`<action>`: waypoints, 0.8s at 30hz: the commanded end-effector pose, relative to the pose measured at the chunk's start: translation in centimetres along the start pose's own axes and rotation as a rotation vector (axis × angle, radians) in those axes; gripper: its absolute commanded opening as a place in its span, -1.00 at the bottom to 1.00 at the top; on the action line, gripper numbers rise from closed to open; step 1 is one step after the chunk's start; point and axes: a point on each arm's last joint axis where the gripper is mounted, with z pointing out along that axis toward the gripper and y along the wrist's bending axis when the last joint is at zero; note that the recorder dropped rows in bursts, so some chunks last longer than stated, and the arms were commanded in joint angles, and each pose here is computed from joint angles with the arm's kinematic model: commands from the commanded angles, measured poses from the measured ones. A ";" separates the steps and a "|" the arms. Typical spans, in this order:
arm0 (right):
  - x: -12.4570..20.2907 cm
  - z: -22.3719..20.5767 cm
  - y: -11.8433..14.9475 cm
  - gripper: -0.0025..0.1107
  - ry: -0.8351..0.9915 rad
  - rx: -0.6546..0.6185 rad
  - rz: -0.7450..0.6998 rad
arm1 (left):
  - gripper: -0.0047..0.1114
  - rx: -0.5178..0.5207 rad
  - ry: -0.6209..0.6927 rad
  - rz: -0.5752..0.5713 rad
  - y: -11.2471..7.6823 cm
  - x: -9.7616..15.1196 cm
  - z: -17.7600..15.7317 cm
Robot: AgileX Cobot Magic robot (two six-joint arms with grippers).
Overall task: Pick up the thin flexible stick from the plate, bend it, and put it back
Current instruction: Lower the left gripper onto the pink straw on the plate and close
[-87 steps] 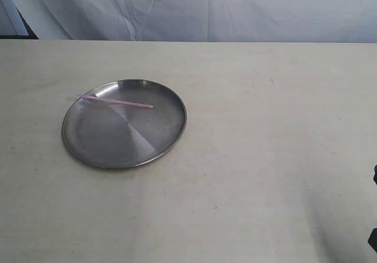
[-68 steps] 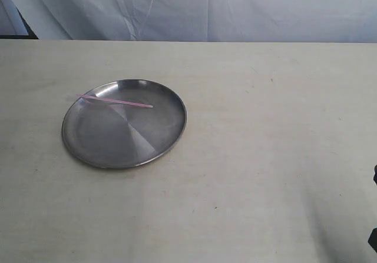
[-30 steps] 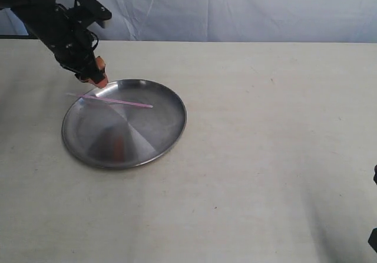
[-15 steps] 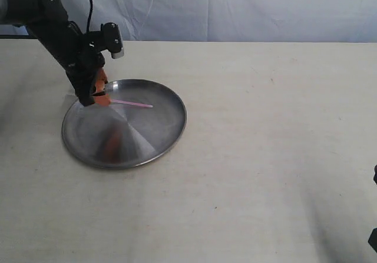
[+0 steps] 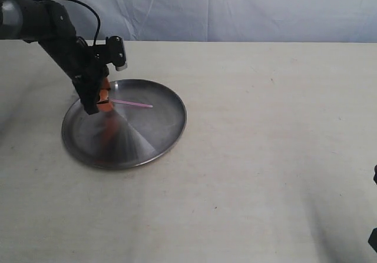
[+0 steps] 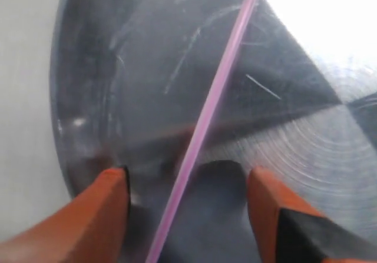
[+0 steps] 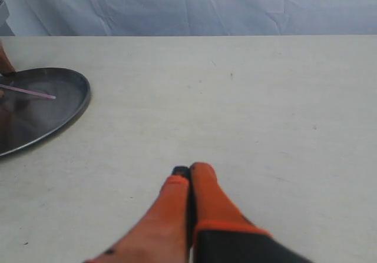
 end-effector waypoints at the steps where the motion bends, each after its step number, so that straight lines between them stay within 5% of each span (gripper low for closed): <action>1: 0.0 0.0 0.0 -0.97 -0.012 0.006 -0.002 | 0.05 -0.056 -0.016 0.001 0.5 -0.3 -0.1; 24: 0.0 0.0 0.0 -0.97 -0.012 0.006 -0.002 | -0.01 -0.108 0.032 0.026 1.0 0.1 -0.1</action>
